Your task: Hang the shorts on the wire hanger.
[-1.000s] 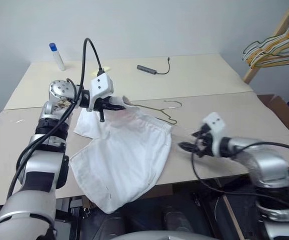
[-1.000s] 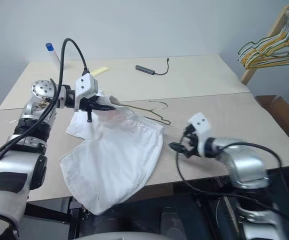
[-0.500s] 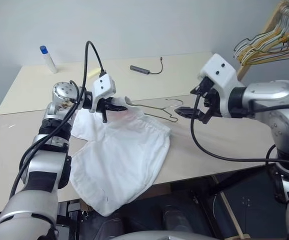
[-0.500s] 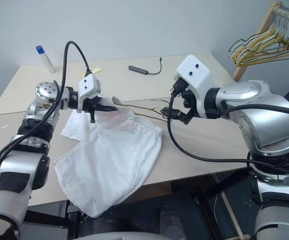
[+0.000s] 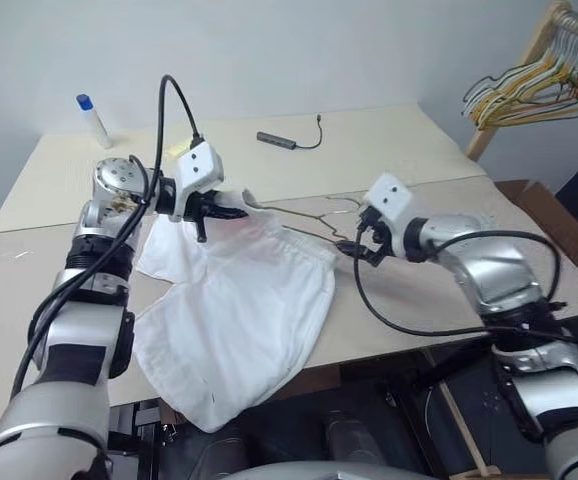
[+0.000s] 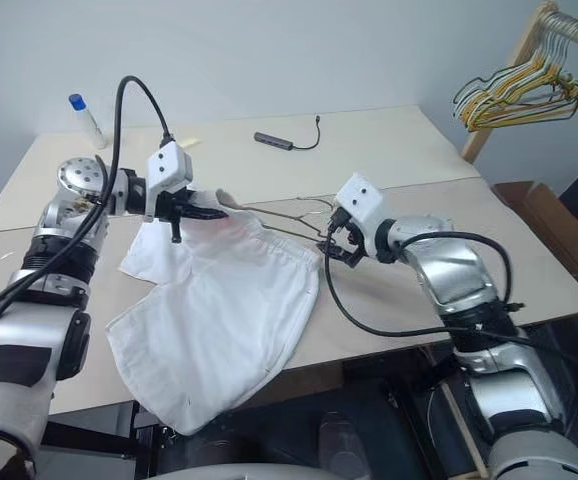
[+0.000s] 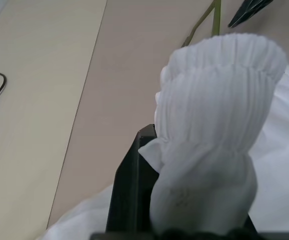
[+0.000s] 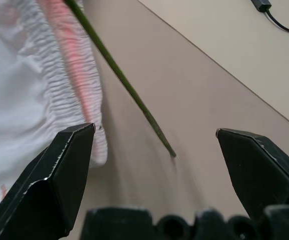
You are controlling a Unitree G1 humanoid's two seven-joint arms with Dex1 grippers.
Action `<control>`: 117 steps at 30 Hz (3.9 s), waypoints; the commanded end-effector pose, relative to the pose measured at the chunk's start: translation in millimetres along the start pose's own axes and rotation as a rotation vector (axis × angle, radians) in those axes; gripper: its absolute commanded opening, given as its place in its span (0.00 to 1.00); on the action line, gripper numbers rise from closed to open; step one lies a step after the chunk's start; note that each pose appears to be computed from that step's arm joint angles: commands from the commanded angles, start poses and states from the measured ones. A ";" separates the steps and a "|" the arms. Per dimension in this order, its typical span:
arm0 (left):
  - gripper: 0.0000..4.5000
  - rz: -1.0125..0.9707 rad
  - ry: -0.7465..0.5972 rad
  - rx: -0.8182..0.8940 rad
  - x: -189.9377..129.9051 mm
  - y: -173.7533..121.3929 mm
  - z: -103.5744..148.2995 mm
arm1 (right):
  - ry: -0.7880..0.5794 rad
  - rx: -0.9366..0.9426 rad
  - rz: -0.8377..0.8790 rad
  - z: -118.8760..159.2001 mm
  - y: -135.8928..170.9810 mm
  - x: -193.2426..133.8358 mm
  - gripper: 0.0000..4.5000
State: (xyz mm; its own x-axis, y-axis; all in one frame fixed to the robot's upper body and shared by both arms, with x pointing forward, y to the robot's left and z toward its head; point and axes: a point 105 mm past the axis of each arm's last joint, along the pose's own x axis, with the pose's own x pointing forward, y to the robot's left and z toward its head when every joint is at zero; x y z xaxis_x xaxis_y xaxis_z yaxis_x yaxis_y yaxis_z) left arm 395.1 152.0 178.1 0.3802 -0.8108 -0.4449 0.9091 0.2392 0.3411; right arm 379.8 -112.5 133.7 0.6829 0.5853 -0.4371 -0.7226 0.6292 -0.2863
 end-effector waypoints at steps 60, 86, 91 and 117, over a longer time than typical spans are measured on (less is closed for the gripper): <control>0.75 -0.056 -0.021 0.224 0.0 11.1 27.0 | -0.118 -0.402 0.338 86.5 10.8 -38.4 0.05; 0.00 -0.109 0.068 0.221 17.6 5.0 15.7 | -0.111 -0.383 0.405 93.5 19.7 -30.4 0.05; 0.00 -0.103 0.051 0.216 12.4 5.9 16.2 | -0.107 -0.370 0.409 91.6 20.2 -30.2 0.05; 0.00 -0.064 0.034 0.136 -8.4 10.8 8.8 | -0.172 -0.230 0.095 77.2 -44.4 -108.0 0.99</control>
State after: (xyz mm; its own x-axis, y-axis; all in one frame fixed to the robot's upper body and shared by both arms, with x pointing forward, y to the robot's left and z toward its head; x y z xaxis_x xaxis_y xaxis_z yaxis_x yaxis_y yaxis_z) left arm 398.4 159.1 176.1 0.3085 -0.7786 -0.5465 0.9194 0.0966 0.3813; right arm 355.4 -165.0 255.8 0.6117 0.7071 -0.3548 -0.7734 0.4400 -0.4563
